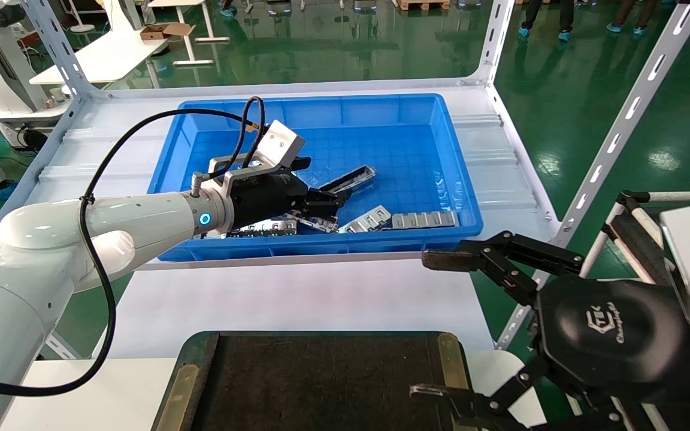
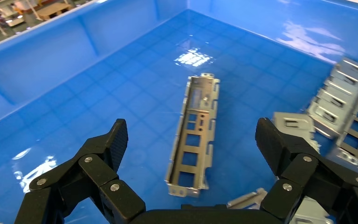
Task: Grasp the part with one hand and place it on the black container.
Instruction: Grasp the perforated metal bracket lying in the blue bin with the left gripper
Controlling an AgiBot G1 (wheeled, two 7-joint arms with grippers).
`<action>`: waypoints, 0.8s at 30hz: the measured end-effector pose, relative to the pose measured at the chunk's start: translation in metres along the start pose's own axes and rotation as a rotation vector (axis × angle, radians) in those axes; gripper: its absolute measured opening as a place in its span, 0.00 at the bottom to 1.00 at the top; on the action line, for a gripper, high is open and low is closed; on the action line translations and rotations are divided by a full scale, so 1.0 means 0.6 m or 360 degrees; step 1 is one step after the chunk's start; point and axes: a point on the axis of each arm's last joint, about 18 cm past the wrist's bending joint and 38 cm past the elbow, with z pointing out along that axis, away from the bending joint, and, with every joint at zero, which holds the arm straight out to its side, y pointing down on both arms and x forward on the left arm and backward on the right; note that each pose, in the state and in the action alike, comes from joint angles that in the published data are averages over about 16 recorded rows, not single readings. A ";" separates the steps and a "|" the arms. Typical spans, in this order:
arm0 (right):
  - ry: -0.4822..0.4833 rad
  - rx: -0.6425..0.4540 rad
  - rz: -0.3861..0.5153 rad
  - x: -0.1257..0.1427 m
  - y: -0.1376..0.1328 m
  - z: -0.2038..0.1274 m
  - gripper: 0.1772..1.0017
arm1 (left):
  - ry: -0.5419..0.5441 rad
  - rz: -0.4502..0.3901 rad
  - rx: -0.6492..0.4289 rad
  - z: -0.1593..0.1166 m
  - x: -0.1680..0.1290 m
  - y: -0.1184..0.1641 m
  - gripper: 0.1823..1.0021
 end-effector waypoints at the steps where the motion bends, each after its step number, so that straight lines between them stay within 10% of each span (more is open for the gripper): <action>1: 0.0000 0.0000 0.0000 0.000 0.000 0.000 1.00 | -0.0006 -0.0004 -0.0003 0.001 0.000 0.001 1.00; 24: 0.0000 0.0000 0.0000 0.000 0.000 0.000 0.79 | -0.0056 -0.0058 -0.0058 0.009 0.004 0.025 0.81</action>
